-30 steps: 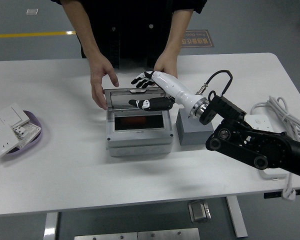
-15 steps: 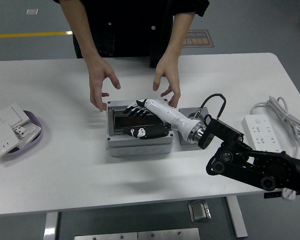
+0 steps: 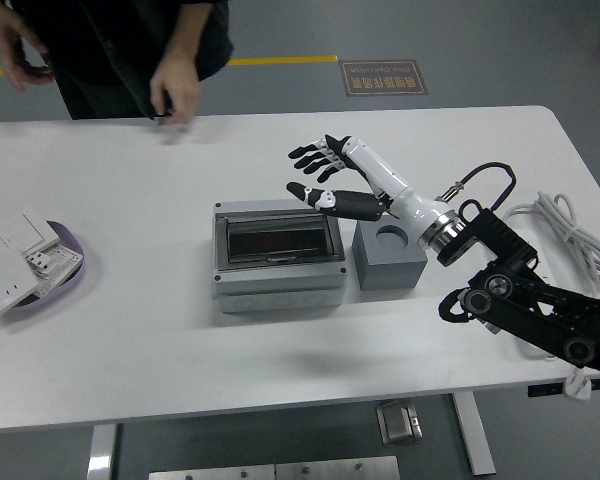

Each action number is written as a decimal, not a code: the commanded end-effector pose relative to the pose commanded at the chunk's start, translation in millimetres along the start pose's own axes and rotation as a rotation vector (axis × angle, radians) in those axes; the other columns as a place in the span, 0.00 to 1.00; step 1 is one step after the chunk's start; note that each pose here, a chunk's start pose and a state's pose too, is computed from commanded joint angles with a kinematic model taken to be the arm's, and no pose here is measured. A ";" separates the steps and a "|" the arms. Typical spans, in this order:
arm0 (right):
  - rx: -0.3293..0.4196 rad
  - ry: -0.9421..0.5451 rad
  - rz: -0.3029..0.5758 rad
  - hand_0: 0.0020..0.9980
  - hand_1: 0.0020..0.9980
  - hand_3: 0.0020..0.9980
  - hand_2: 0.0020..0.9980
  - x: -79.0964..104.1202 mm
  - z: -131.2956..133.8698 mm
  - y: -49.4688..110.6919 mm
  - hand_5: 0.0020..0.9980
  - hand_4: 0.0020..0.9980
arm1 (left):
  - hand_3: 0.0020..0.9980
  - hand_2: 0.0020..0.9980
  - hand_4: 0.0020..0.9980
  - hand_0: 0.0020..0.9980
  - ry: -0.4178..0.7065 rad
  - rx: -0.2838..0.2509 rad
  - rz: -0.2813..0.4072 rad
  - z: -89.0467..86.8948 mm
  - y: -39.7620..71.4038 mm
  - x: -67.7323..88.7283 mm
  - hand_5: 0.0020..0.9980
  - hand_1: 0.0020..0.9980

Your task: Pick up the cylinder from the cube,place it in the box,flap close box

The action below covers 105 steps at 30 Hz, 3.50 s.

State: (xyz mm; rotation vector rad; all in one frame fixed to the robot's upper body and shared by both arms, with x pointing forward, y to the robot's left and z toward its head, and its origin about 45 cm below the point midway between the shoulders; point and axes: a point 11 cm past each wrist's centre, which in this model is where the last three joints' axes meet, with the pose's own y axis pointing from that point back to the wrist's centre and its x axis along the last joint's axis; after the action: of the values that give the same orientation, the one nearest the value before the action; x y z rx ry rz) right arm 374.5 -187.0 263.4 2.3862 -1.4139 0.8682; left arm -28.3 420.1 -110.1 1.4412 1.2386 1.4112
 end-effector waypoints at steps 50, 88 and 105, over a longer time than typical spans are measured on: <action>-0.091 -0.267 0.114 0.60 0.63 0.62 0.62 3.3 80.8 11.3 0.10 0.79 | 0.63 0.63 0.69 0.62 -0.008 0.006 0.000 -1.3 -0.2 -0.8 0.25 0.64; -0.096 -0.279 0.117 0.59 0.63 0.60 0.61 5.7 83.7 22.8 0.11 0.80 | 0.63 0.63 0.69 0.62 -0.015 0.006 0.008 1.9 0.7 3.9 0.25 0.64; -0.079 -0.272 0.121 0.59 0.63 0.61 0.62 8.9 80.1 25.4 0.00 0.68 | 0.63 0.63 0.69 0.62 -0.012 0.012 0.003 -2.2 -0.1 1.0 0.25 0.64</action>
State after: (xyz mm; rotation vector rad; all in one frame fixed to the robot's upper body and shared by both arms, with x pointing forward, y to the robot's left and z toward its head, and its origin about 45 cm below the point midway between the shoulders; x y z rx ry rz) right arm 385.6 -244.5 202.5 2.4516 -1.6731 0.5158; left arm -30.5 420.8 -109.8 1.4581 1.2401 1.3979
